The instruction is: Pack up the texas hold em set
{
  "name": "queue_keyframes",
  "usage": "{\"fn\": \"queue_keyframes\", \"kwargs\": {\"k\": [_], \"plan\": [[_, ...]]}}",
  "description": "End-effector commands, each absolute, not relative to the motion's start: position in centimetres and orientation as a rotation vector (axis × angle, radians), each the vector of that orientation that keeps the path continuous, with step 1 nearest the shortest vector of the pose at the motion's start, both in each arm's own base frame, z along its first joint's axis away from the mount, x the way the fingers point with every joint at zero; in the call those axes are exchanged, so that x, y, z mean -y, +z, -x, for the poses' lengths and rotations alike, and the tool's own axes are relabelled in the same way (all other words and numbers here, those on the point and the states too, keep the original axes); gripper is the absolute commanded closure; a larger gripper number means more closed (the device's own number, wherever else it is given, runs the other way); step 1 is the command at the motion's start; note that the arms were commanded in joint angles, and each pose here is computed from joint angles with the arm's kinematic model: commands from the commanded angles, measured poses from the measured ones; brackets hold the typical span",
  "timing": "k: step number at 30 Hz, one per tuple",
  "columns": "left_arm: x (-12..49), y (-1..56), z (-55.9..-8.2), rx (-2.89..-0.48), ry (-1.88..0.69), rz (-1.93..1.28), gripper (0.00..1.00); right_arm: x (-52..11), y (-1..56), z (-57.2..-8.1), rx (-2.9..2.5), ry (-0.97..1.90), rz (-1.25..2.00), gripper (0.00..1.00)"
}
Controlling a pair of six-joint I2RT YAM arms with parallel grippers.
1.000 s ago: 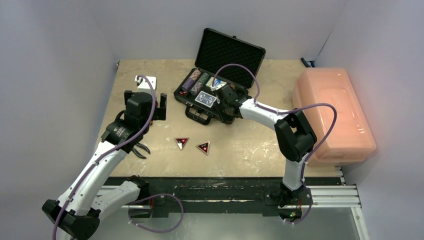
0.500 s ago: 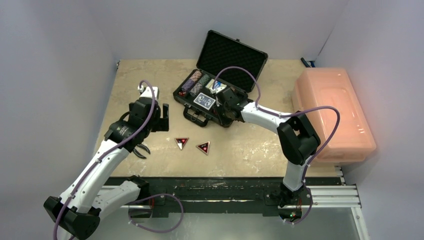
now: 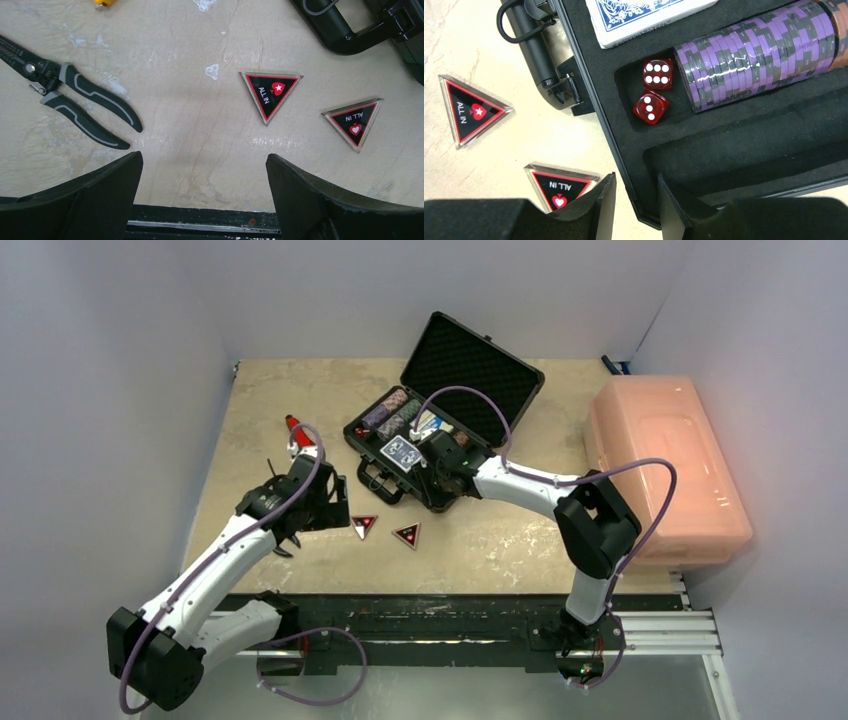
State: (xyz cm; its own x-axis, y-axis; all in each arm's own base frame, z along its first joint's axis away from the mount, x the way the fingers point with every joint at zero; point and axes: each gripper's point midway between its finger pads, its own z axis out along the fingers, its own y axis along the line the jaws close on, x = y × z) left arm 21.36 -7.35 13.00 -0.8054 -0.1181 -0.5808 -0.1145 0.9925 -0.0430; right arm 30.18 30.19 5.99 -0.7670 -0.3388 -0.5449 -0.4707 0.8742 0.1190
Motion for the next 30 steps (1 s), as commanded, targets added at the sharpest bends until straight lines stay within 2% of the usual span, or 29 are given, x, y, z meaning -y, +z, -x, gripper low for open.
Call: {"fn": "queue_keyframes", "kwargs": {"k": [1, 8, 9, 10, 11, 12, 23, 30], "plan": [[9.3, 12.3, -22.7, -2.512, -0.103, 0.200, 0.05, -29.8, 6.8, -25.8, -2.644, 0.394, 0.578, 0.60], [11.2, 10.9, -24.3, -2.534, -0.161, 0.155, 0.04, -29.6, 10.6, -27.4, -2.564, 0.378, 0.529, 0.60], [11.5, 10.7, -24.5, -2.540, -0.167, 0.154, 0.04, -29.4, 11.3, -27.8, -2.541, 0.370, 0.527, 0.36], [11.8, 10.6, -24.7, -2.546, -0.169, 0.151, 0.04, -29.1, 11.9, -28.2, -2.520, 0.360, 0.514, 0.20], [12.0, 10.5, -24.9, -2.551, -0.169, 0.148, 0.04, -28.7, 12.3, -28.7, -2.504, 0.345, 0.495, 0.14], [12.2, 10.5, -25.1, -2.556, -0.164, 0.144, 0.04, -28.3, 12.7, -29.1, -2.491, 0.330, 0.474, 0.11], [14.3, 9.1, -26.9, -2.603, -0.110, 0.135, 0.04, -23.3, 17.1, -31.9, -2.333, 0.256, 0.283, 0.01], [16.3, 8.7, -27.9, -2.606, -0.090, 0.127, 0.03, -21.0, 17.7, -32.6, -2.304, 0.230, 0.239, 0.01]]}}
